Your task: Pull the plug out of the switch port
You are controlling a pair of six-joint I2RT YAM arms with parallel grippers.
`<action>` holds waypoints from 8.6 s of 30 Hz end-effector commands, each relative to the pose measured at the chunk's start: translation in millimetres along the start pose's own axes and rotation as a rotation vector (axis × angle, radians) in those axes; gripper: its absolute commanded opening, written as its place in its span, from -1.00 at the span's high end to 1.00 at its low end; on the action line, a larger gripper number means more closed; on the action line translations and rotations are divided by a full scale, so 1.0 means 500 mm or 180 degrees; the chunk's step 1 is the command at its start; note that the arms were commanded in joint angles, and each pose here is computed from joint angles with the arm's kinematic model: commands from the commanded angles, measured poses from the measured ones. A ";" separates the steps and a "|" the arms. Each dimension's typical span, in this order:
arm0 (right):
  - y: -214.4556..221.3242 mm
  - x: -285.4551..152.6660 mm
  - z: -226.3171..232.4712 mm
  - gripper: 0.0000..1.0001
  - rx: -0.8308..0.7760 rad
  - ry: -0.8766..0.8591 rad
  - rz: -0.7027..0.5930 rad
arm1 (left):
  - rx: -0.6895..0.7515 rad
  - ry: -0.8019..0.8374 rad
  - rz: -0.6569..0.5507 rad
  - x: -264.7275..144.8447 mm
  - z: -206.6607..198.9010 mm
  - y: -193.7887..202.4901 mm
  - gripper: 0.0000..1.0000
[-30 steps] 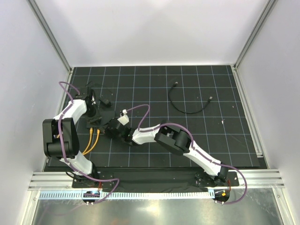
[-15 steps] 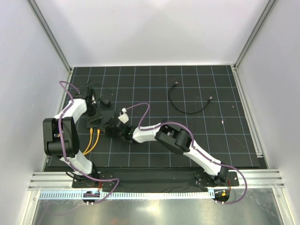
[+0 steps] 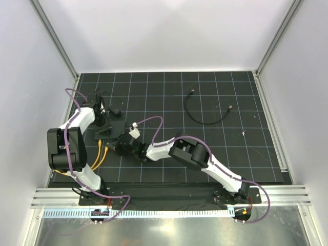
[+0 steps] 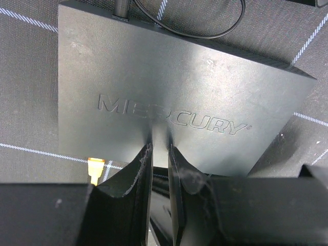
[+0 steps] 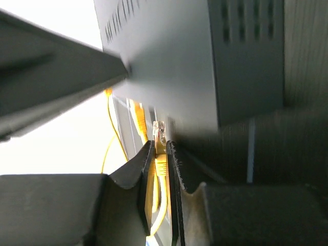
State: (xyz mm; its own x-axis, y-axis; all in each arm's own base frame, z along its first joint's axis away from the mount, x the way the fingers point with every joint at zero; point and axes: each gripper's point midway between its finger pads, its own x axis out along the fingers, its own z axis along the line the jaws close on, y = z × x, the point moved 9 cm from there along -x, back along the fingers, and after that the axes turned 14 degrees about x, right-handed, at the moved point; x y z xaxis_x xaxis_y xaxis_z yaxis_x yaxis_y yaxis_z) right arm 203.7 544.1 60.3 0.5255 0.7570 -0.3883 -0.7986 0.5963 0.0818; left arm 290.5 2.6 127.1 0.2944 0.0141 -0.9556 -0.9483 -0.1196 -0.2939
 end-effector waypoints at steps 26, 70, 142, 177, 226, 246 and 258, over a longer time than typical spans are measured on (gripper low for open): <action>-0.122 -0.199 0.157 0.98 -0.0926 -0.0876 -0.0354 | -0.0457 -0.0976 -0.1453 -0.208 0.056 -0.001 0.31; -0.514 -0.417 0.590 0.98 -0.0720 -0.2858 -0.0047 | -0.0922 -0.1375 -0.2038 -0.285 0.083 0.035 -0.47; -0.926 -0.682 -0.059 0.31 -0.0161 0.2336 -0.2361 | -0.0784 -0.1059 -0.1806 -0.243 0.062 0.019 -0.47; -0.049 -0.074 0.194 -0.01 -0.0853 -0.0420 0.0115 | -0.0424 -0.0550 -0.0950 -0.202 0.103 0.008 -0.01; -0.059 0.017 0.057 0.06 -0.0469 0.0022 0.0184 | -0.0736 -0.0326 -0.0174 -0.017 0.153 -0.037 0.95; -0.076 0.015 0.051 0.08 -0.0499 0.0016 0.0248 | -0.0709 0.0101 -0.0389 -0.031 0.117 -0.033 0.95; -0.023 0.024 0.053 0.08 -0.0540 0.0017 0.0404 | -0.0516 0.0052 -0.0235 -0.022 0.091 -0.024 0.83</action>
State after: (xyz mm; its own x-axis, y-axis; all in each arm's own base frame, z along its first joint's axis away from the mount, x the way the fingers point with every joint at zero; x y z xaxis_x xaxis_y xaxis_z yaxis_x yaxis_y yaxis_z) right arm 232.5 543.7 76.5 0.4281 0.8154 -0.3897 -0.8862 0.4633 -0.0041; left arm 292.4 51.1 136.8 0.3532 0.0109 -0.9355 -0.8936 -0.2921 -0.3408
